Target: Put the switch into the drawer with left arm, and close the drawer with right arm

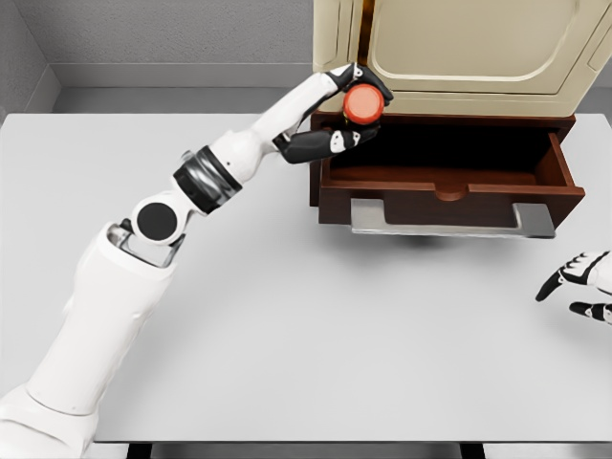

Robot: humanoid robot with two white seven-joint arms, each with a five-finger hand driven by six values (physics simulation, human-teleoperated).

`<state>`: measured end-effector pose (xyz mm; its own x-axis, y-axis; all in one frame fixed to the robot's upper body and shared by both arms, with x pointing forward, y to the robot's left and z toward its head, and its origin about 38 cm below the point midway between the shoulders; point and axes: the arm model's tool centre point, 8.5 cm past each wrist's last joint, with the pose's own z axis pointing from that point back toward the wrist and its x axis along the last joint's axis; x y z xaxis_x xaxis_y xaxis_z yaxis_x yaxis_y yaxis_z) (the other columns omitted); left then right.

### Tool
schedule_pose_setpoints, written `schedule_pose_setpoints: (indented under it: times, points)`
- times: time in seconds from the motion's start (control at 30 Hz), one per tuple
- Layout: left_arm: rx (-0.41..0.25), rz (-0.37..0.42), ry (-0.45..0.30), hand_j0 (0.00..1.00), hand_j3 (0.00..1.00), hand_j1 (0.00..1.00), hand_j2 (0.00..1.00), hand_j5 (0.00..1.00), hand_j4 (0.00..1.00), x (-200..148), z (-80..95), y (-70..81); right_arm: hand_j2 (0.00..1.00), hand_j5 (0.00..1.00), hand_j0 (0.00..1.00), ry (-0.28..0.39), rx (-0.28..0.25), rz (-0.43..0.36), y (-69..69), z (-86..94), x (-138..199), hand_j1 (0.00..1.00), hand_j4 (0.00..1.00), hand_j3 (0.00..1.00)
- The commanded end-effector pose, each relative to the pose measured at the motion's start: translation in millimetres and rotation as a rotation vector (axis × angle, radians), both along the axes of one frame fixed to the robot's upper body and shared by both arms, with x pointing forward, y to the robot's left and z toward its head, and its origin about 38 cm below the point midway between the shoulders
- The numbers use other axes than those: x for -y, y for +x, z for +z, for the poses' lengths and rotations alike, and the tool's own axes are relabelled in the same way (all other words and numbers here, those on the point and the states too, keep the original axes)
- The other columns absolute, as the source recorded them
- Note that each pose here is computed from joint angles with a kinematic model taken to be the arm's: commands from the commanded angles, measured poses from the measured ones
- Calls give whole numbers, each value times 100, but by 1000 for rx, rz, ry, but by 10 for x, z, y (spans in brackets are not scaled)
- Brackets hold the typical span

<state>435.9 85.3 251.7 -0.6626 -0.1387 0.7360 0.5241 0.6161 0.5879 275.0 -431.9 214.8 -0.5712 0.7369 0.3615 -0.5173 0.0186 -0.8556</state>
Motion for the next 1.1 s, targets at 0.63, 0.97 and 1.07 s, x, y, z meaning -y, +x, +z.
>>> schedule_pose_setpoints:
  times: [0.63,0.97,1.07]
  points:
    - [198,-5,193,35,35,35,35,35,35,322,163,14,55,55,55,7,-5,-1,-2,-10,-7,55,55,55]
    - [295,-2,273,35,35,35,35,35,35,385,230,15,54,54,54,9,-2,-1,3,-5,-9,54,54,54]
    - [314,6,292,35,35,35,35,35,35,389,249,23,56,56,56,9,-4,-1,0,-9,-9,56,56,56]
